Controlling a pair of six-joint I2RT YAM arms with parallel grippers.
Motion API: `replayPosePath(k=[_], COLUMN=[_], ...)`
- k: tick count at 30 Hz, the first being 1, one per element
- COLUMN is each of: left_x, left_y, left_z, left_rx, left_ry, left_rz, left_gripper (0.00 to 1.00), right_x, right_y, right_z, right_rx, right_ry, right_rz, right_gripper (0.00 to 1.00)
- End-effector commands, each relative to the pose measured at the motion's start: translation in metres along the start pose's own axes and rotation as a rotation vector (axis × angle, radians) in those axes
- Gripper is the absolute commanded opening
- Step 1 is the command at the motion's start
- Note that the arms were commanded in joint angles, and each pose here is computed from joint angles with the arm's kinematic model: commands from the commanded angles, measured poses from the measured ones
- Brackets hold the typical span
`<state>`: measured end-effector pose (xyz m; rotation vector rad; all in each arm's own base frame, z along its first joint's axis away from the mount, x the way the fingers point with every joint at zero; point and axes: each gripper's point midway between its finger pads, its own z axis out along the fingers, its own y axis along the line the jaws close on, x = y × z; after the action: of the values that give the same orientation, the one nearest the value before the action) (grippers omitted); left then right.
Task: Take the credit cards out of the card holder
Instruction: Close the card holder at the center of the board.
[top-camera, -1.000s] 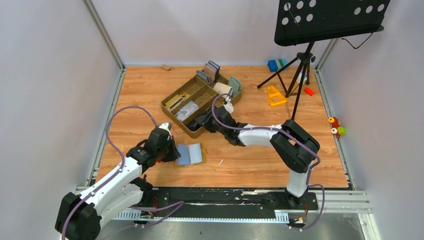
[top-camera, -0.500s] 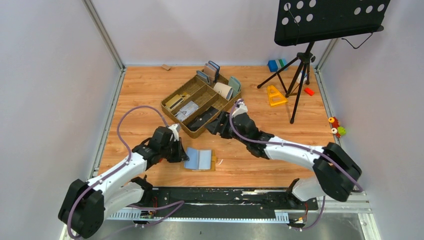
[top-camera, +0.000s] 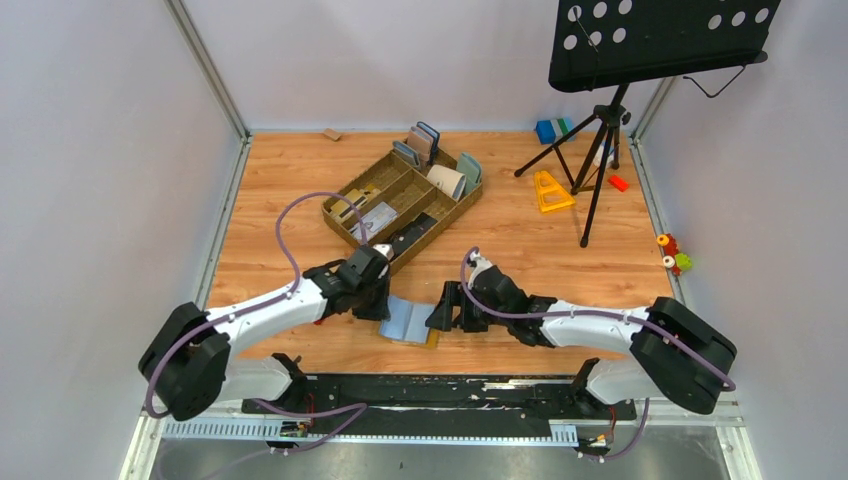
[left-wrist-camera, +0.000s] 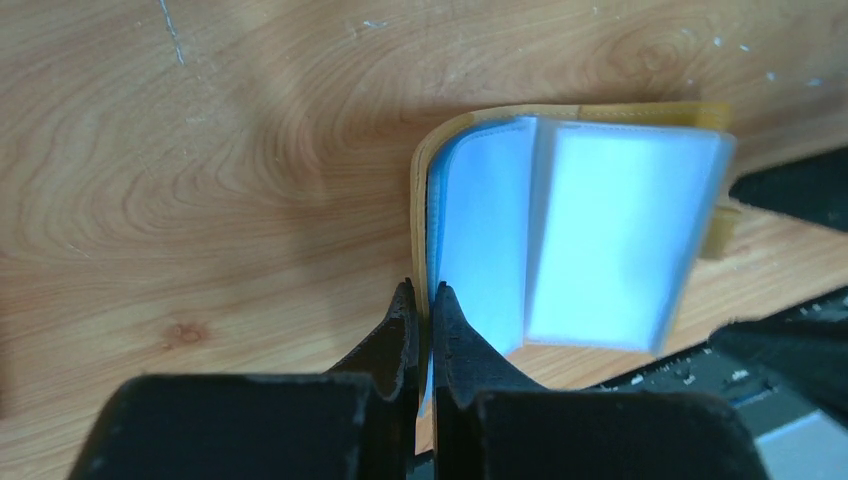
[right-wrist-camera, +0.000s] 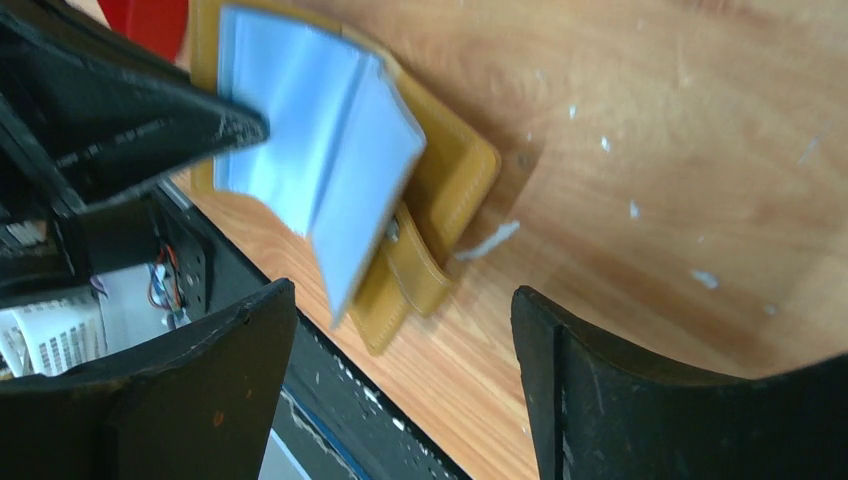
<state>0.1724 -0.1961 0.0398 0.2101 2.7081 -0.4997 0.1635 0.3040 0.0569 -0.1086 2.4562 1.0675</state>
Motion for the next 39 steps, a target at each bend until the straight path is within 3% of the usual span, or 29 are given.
replayPosePath(k=[1, 5, 9, 13, 21, 23, 27, 33, 36, 39], left_x=[0.001, 0.003, 0.004, 0.002, 0.003, 0.002, 0.002, -0.007, -0.008, -0.008], left_y=[0.024, 0.026, 0.018, -0.001, -0.080, -0.089, -0.098, -0.114, -0.121, -0.112], left_z=[0.004, 0.010, 0.015, 0.015, 0.010, 0.011, 0.023, 0.034, 0.036, 0.039], left_rx=[-0.214, -0.282, -0.266, -0.173, 0.282, 0.333, 0.371, 0.432, 0.465, 0.376], left_ry=[0.005, -0.023, -0.026, -0.036, -0.041, -0.039, -0.022, -0.030, -0.019, 0.011], left_rz=[-0.015, -0.013, -0.017, -0.019, -0.091, -0.099, -0.115, -0.154, -0.143, -0.091], left_gripper=[0.00, 0.00, 0.00, 0.00, 0.01, 0.01, 0.01, 0.05, 0.18, 0.29], right_x=[0.019, 0.030, 0.035, 0.031, 0.010, 0.008, 0.005, 0.006, 0.004, 0.002], right_y=[0.009, 0.010, 0.014, 0.016, 0.017, 0.018, 0.031, 0.026, 0.025, 0.018], right_z=[-0.001, 0.009, 0.017, 0.020, 0.010, 0.004, -0.010, -0.016, -0.016, -0.014], right_rx=[-0.031, -0.019, -0.031, -0.020, 0.068, 0.100, 0.082, 0.074, 0.059, 0.052], right_ry=[0.057, 0.100, 0.110, 0.105, 0.056, 0.052, 0.048, 0.036, 0.015, -0.006], right_rz=[0.019, 0.039, 0.060, 0.054, -0.044, -0.086, -0.150, -0.164, -0.167, -0.136], right_gripper=[0.79, 0.77, 0.67, 0.46, 0.06, 0.09, 0.36, 0.44, 0.57, 0.61])
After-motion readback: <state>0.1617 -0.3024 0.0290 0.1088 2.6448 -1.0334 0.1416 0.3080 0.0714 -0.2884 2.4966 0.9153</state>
